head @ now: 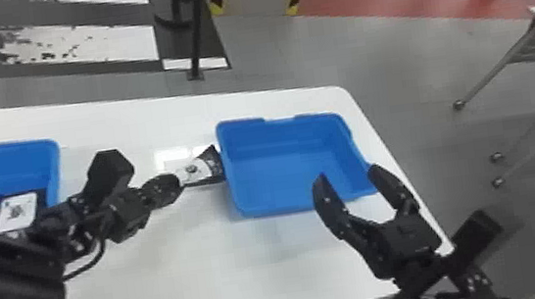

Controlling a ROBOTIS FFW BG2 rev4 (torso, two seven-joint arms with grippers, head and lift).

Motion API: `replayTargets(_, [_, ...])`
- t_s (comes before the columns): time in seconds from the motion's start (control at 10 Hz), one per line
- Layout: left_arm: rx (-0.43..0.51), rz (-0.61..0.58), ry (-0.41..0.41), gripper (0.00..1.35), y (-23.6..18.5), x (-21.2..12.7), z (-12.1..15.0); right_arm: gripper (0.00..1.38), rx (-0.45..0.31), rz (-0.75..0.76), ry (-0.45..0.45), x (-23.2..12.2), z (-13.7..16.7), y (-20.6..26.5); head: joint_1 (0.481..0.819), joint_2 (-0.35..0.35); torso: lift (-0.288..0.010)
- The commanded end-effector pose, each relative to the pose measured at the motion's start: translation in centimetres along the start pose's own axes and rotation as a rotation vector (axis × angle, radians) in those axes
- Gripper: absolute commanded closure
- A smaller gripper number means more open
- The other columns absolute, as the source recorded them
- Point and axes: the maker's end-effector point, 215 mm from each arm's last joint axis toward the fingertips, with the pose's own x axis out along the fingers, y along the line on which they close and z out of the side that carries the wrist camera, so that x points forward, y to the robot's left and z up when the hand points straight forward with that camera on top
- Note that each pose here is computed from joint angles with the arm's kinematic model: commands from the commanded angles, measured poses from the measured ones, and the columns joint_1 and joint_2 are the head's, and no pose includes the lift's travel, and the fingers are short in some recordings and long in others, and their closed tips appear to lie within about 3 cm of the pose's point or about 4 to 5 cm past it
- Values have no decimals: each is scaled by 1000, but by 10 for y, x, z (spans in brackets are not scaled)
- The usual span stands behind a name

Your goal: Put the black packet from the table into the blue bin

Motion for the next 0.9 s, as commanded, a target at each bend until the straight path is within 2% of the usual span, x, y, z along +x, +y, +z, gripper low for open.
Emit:
replayTargets(0.0, [5, 13, -53, 1214, 13, -9, 26, 133, 1, -1, 2, -1, 0, 0, 695, -321, -110])
replayTargets(0.2, [14, 70, -94, 1214, 43, -44, 57, 133, -5, 1, -4, 0, 3, 1, 695, -314, -110])
replayTargets(0.5, [23, 156, -100, 1214, 83, -95, 59, 133, -5, 1, -4, -1, 3, 1, 695, -237, -110])
replayTargets(0.6, [42, 202, -89, 1214, 98, -117, 57, 133, -6, 2, -9, 0, 5, 1, 695, -226, -110])
replayTargets(0.8, [51, 294, -27, 1214, 136, -163, 33, 133, -5, 1, -9, 0, 6, 1, 695, -166, -110])
